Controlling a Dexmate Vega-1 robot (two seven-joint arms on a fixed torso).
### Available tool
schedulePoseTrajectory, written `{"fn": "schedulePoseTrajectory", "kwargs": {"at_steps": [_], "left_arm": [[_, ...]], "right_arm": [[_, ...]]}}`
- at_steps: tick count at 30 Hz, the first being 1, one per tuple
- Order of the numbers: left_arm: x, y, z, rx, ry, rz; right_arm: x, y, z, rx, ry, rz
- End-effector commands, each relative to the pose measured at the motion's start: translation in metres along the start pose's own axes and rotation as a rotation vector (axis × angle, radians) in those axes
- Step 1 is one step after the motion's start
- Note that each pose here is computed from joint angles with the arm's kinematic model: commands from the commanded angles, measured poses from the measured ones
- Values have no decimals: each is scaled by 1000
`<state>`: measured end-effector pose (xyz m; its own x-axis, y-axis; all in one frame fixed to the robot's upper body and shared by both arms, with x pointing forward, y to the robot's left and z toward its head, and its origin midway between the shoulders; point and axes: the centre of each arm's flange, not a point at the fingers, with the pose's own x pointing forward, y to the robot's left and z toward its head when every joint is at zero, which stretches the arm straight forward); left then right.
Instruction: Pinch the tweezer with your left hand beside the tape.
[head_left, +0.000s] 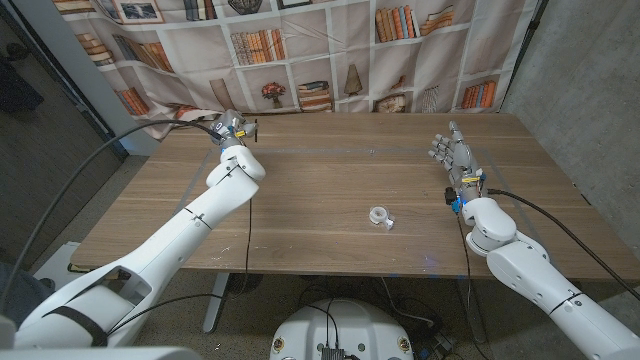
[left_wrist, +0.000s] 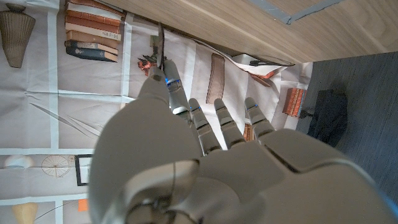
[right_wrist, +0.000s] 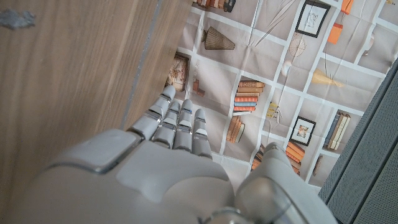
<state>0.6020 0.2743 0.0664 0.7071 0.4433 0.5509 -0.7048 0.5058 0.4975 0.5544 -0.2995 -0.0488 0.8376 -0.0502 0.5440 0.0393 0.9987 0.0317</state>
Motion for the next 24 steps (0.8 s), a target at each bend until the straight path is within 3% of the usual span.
{"fn": "schedulePoseTrajectory", "kwargs": {"at_steps": [1, 24], "left_arm": [[-1, 1, -1, 27, 3, 22], [-7, -8, -9, 106, 39, 9]], "right_arm": [[0, 1, -1, 3, 0, 0], [-1, 1, 0, -3, 5, 7]]}}
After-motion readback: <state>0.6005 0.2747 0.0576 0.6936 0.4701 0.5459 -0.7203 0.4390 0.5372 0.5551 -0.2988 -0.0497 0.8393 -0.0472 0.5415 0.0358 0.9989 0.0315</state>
